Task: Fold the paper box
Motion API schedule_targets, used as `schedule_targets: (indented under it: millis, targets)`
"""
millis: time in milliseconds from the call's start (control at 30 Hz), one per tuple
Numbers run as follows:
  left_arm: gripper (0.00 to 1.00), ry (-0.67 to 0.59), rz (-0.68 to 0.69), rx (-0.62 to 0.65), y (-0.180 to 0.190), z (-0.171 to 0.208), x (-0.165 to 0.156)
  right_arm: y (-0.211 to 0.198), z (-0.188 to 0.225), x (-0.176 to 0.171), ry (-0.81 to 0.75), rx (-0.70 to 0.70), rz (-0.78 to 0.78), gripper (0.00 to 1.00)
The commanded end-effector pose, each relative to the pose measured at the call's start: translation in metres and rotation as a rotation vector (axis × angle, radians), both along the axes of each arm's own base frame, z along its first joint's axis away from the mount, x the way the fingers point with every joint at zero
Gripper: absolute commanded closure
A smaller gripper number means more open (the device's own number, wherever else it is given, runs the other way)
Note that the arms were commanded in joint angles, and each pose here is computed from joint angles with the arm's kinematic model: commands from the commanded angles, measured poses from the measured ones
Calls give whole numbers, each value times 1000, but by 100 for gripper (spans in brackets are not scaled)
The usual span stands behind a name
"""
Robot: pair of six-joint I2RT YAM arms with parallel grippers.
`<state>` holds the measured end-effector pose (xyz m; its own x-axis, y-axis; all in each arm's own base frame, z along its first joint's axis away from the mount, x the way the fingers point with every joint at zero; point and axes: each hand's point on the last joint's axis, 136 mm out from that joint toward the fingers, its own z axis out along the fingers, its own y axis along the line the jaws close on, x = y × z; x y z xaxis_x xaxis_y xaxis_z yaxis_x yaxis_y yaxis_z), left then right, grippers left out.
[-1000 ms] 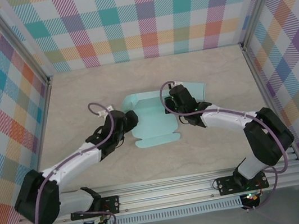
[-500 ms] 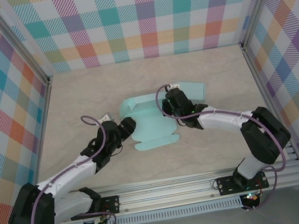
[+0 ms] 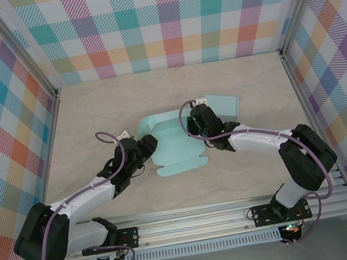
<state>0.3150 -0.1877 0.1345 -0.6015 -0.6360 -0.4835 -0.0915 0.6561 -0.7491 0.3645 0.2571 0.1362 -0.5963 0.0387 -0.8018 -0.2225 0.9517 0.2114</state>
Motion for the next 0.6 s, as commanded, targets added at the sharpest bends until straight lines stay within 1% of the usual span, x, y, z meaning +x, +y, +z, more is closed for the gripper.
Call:
schedule_targets:
  millis: [0, 200, 300, 333, 400, 467, 500, 567]
  targets:
    - [58, -78, 30, -10, 6, 28, 9, 1, -7, 1, -12, -21, -1, 100]
    - [59, -86, 32, 9, 8, 29, 10, 3, -9, 2, -6, -19, 1, 100]
    - [58, -68, 43, 8, 9, 25, 10, 4, -9, 1, -5, -19, 3, 100]
    - [56, -56, 47, 13, 10, 22, 8, 4, -9, 1, -5, -20, 2, 100]
    - [44, -16, 84, 38, 20, 14, 3, 3, -8, 1, -6, -20, 0, 100]
    - [36, 19, 116, 67, 29, 5, -2, 3, -8, 1, -8, -18, 0, 100]
    - [33, 25, 120, 73, 31, 2, -3, 4, -7, 1, -8, -15, 3, 100]
    - [32, 31, 117, 70, 31, -3, -4, 6, -7, 1, -8, -13, 7, 100]
